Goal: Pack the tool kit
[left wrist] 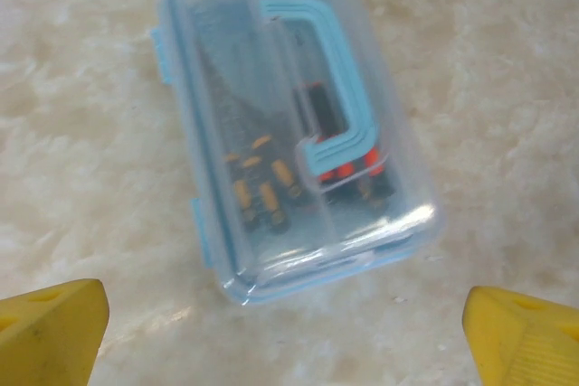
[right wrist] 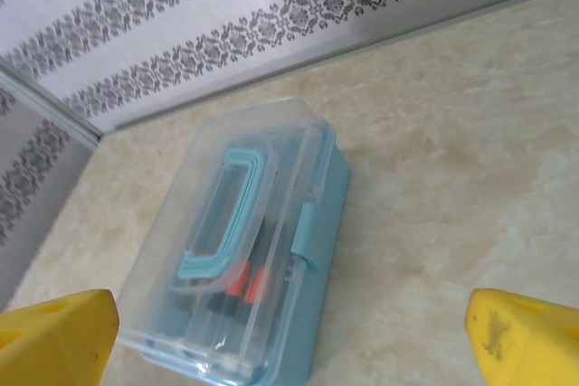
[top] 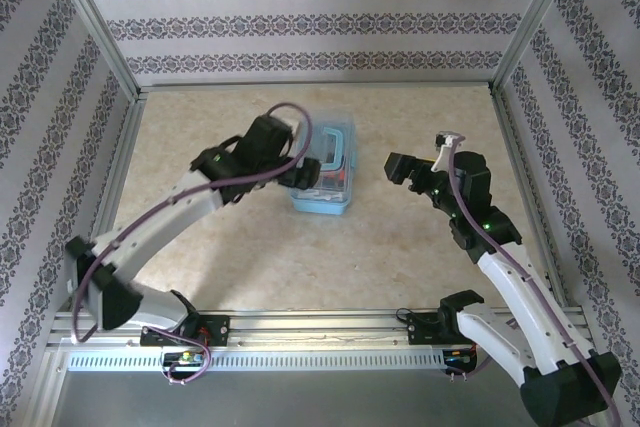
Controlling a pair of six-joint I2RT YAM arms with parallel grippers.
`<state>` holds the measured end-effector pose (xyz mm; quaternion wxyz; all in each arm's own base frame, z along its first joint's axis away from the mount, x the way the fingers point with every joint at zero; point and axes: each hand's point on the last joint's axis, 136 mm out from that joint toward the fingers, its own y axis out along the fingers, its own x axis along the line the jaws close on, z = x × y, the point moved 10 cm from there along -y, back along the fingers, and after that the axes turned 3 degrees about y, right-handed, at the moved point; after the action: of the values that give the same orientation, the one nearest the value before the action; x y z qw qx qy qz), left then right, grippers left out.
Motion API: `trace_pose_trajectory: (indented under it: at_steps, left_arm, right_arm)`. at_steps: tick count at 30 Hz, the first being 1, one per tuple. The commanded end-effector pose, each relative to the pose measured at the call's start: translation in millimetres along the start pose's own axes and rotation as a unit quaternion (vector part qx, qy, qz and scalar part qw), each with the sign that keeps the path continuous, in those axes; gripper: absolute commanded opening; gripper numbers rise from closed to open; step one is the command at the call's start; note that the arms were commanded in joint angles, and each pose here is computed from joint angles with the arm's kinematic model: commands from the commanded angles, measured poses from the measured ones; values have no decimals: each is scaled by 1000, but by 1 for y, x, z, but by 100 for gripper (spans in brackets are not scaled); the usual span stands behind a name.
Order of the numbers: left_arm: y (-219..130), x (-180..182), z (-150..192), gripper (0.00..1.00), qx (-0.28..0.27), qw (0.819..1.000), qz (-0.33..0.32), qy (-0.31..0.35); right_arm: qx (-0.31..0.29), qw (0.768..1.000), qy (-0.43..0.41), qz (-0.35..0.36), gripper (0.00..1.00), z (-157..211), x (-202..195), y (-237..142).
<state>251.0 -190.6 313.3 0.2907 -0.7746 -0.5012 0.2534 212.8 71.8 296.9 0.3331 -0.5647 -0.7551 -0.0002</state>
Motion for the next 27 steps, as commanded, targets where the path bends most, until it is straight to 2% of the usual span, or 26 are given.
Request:
trace_pose_trajectory:
  at_steps: [1, 4, 7, 11, 13, 17, 21, 23, 27]
  left_arm:
    - [-12, 7, 9, 100, -107, 994, -18, -9]
    - [-21, 21, 27, 100, -146, 987, -51, -37]
    - [-22, 36, 41, 100, -161, 978, -118, -51]
    - [-18, 46, 58, 100, -191, 968, -163, -12]
    - [-16, 48, 69, 100, -238, 958, -159, 32]
    - [-12, 62, 95, 100, -311, 927, -205, 40]
    - [-2, 74, 109, 100, -303, 910, -275, 61]
    - [5, 78, 115, 99, -295, 905, -295, 82]
    - [17, 88, 127, 100, -317, 887, -320, 103]
  right_arm:
    - [2, 997, -63, 36, 98, 4, 0, -8]
    - [7, 996, -89, 18, 98, 15, -1, -4]
    - [22, 996, -68, 57, 98, 26, -12, 3]
    - [5, 995, -15, 95, 98, 39, -28, 8]
    - [-15, 995, -20, 98, 98, 42, -32, 7]
    - [-38, 989, -75, 122, 98, 41, -36, -1]
    - [-53, 982, -121, 134, 98, 42, -39, -6]
    - [-61, 980, -139, 126, 98, 45, -40, -6]
    - [-62, 975, -189, 101, 98, 51, -41, -2]
